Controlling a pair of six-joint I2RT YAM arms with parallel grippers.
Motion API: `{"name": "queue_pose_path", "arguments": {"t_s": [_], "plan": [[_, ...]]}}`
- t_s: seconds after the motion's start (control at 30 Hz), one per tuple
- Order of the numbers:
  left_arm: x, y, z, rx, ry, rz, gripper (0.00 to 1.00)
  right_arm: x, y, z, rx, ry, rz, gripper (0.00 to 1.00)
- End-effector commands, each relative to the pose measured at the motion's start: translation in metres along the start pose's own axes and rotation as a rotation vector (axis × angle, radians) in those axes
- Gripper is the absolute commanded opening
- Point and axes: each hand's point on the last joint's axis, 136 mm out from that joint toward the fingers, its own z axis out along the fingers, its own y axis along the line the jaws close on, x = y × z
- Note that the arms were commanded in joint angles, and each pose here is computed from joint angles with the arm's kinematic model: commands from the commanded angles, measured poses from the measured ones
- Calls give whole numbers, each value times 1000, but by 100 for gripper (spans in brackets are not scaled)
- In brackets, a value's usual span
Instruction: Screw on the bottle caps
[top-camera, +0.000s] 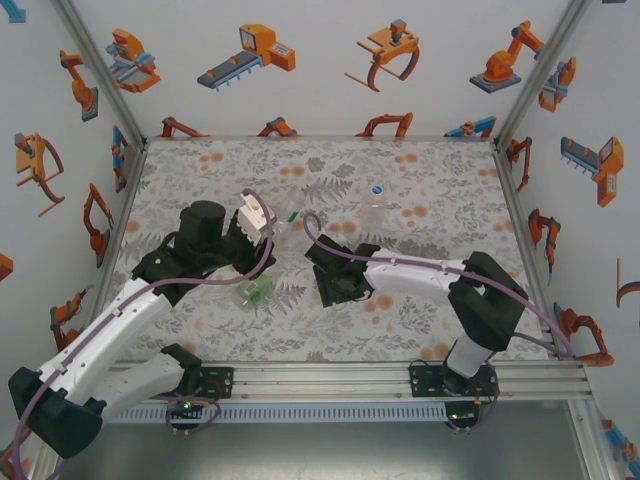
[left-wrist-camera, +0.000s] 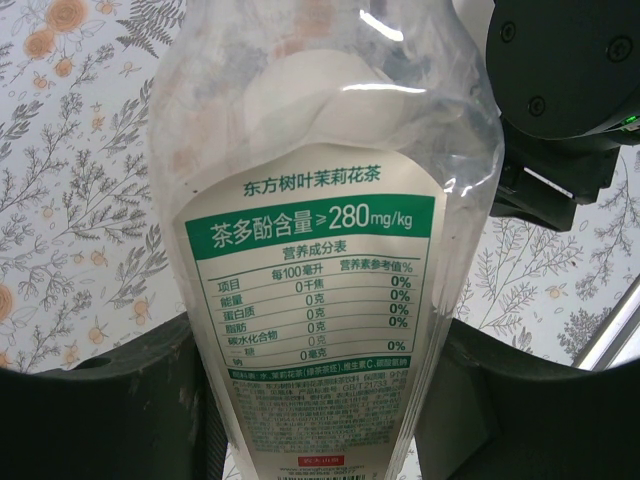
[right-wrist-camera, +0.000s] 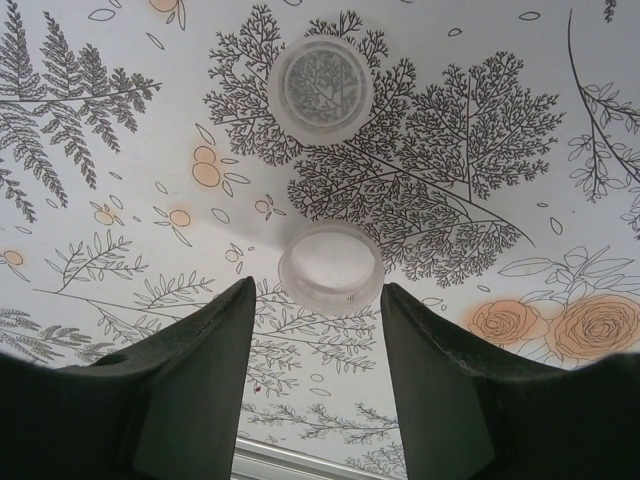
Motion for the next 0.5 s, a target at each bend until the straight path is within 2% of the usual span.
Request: {"name": "queue_pose_path", "arguments": {"t_s": [0.0,0.47], "plan": [[-13,2,-5,-2,-30,13,0,-5,6,-6,-14,-11,-12,51],[-12,3,-4,-5,-25,11,0,3,3,5,-9,15,-10,52]]}}
